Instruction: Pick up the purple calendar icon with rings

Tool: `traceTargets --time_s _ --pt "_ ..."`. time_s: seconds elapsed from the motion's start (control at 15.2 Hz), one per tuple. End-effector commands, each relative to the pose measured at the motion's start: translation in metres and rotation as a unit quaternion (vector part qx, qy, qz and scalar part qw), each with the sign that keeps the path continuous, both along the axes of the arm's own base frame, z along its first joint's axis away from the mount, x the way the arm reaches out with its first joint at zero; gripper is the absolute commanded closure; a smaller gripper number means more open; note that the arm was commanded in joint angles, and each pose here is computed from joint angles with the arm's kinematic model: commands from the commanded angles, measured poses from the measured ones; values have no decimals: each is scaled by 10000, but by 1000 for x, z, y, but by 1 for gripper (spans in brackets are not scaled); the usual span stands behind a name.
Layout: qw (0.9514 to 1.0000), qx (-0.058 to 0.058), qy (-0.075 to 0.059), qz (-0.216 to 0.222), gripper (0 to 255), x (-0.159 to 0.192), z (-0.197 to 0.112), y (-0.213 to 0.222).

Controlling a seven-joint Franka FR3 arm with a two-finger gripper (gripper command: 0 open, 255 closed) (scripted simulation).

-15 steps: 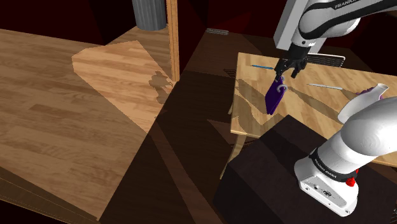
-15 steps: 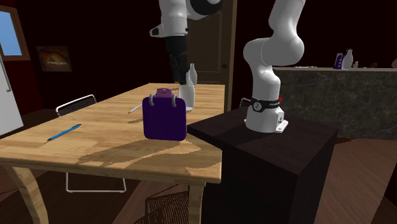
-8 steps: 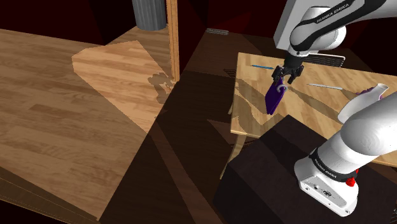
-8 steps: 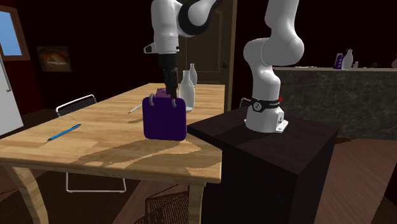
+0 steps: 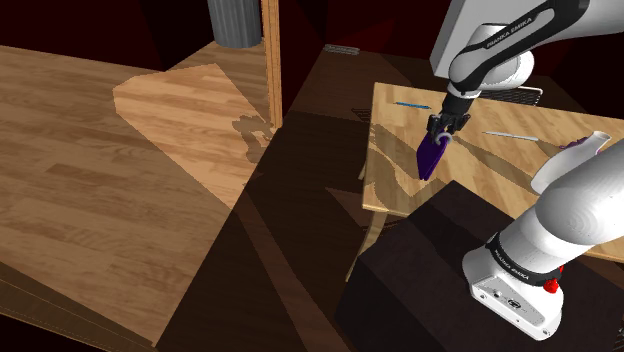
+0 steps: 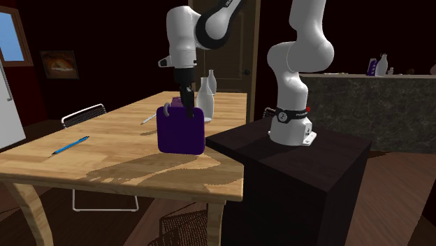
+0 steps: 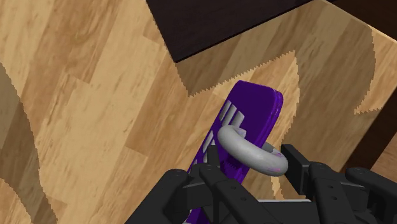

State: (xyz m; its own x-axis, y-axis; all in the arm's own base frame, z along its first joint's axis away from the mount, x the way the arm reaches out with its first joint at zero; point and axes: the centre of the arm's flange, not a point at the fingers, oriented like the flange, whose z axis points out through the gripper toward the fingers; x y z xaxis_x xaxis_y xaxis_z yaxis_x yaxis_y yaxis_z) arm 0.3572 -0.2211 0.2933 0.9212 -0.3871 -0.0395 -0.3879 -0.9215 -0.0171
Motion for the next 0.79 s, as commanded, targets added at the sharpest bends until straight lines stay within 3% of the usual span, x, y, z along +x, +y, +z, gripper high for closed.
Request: traceTargets --time_s 0.0,0.46,0.73 --pt "10000 2 5 -2 255 0 -1 0" --pt "10000 2 5 -2 255 0 -1 0" --pt "10000 2 5 -2 255 0 20 0"
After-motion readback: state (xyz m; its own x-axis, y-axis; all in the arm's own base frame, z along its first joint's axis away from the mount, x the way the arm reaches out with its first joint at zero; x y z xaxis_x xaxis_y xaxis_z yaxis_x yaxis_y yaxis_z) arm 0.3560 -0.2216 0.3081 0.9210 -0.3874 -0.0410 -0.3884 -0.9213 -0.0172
